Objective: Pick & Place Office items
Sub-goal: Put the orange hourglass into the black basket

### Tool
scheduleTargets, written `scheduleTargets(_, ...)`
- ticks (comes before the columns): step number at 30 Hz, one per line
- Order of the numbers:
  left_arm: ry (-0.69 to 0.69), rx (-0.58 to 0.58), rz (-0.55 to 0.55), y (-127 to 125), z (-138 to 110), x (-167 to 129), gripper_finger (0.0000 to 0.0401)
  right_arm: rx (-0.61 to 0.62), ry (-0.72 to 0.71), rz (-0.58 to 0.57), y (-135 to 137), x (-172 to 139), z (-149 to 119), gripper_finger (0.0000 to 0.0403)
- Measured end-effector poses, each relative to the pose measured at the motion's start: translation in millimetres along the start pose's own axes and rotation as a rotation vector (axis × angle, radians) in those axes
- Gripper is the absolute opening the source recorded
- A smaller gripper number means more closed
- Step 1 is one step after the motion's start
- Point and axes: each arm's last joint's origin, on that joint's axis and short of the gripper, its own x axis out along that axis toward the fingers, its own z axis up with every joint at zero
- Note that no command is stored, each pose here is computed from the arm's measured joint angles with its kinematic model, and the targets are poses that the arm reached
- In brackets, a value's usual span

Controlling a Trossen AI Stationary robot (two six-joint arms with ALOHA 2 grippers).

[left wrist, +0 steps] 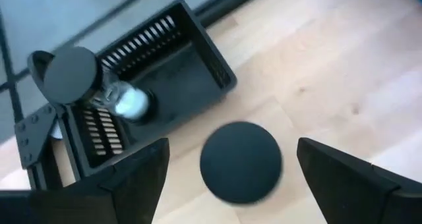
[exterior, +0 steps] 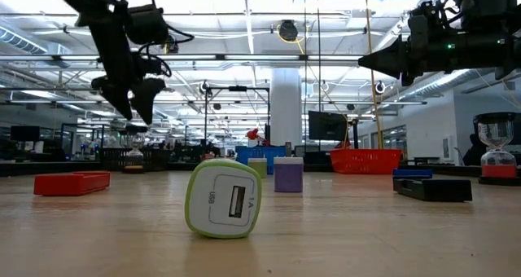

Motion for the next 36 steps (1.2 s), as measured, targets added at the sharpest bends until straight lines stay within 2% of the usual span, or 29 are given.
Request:
scheduleTargets(5,0.045,-0.048,-0.094,6,21,-12,0.0341,0.0,0.0,0.0,0,0,0,0.0001)
scheduleTargets(10,0.157,-0.056,-0.151,18,38,-4,0.0342,0.0,0.001,0.0,0,0,0,0.0001)
scheduleTargets(12,0.217,-0.027,-0.173,17,39,5,0.0342,-0.002,0.0,0.0,0,0,0,0.0001)
scheduleTargets(17,0.275,0.055,-0.14,13,39,21,0.0342,-0.004,0.001,0.0,0,0,0,0.0001)
scheduleTargets(28,0.341,0.109,-0.08,3,35,37,0.0341,-0.004,0.004,-0.001,0,0,0,0.0001)
scheduleTargets(32,0.367,0.113,-0.074,2,33,41,0.0317,-0.004,0.007,-0.001,0,0,-1,0.0001)
scheduleTargets(36,0.383,0.12,-0.067,2,32,41,0.0256,-0.004,0.008,-0.001,0,0,-1,0.0001)
